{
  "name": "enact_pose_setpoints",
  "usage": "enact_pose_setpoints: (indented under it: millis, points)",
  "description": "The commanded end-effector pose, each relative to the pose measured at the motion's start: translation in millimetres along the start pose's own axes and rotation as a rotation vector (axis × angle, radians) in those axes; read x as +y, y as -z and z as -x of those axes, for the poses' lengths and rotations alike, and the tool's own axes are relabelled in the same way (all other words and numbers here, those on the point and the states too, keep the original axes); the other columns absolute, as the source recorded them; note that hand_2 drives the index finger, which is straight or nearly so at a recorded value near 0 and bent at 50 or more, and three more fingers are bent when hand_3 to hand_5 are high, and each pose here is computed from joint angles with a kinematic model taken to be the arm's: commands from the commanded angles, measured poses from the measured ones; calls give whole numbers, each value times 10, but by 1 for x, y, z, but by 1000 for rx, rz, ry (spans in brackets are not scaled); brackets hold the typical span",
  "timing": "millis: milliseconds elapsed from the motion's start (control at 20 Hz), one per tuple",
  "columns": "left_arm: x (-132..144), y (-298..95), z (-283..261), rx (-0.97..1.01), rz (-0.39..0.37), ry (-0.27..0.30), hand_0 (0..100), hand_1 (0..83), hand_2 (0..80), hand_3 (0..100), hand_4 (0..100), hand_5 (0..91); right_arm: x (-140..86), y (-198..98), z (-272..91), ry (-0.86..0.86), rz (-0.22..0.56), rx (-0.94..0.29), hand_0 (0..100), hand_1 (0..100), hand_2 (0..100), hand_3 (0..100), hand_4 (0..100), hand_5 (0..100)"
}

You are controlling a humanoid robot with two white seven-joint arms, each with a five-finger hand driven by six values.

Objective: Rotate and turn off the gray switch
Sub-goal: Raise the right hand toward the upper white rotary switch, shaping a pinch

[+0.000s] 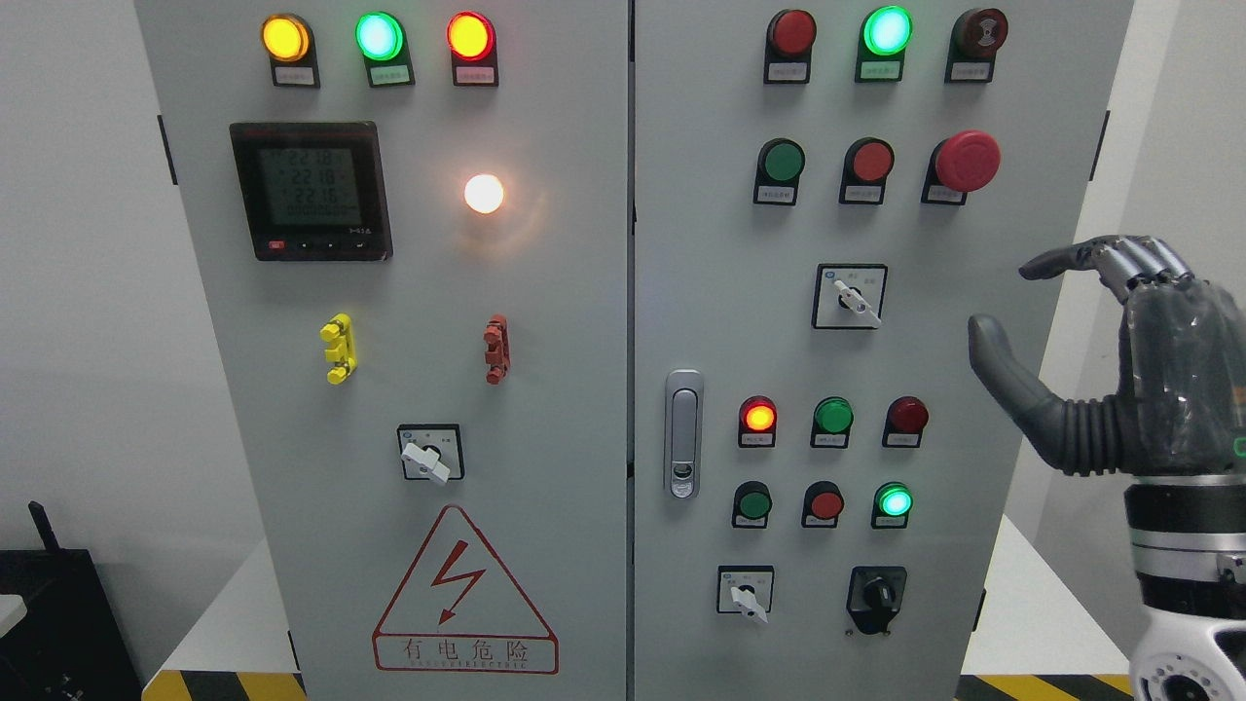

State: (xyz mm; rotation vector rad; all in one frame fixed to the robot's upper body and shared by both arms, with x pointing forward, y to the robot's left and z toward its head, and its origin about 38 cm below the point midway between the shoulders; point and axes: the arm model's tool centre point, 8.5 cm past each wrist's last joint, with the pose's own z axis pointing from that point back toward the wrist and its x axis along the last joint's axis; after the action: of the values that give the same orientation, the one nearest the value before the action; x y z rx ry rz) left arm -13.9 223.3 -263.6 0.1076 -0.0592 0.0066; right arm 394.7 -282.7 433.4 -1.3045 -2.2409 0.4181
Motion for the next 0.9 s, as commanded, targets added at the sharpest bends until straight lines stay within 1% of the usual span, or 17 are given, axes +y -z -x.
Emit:
enact_pose_setpoints:
  millis: [0, 100, 250, 600, 850]
  points:
    - [0, -1, 9, 31, -2, -21, 120, 389, 0, 0, 0, 0, 33, 4, -7, 60, -84, 33, 232, 341, 589, 914, 826, 995]
    - [0, -1, 9, 31, -3, -21, 120, 389, 0, 0, 0, 0, 37, 4, -10, 78, -92, 40, 207, 346, 559, 923, 866, 1000]
    - [0, -1, 9, 31, -2, -21, 120, 389, 0, 0, 0, 0, 43, 3, -12, 86, -108, 47, 191, 357, 535, 928, 882, 1000]
    - [0, -1, 9, 31, -2, -21, 120, 389, 0, 0, 0, 0, 56, 6, -19, 110, -130, 76, 158, 362, 540, 928, 883, 1000]
    - [0, -1, 10, 33, -2, -21, 120, 389, 0, 0, 0, 0, 62, 8, -15, 127, -147, 107, 147, 364, 563, 930, 887, 1000]
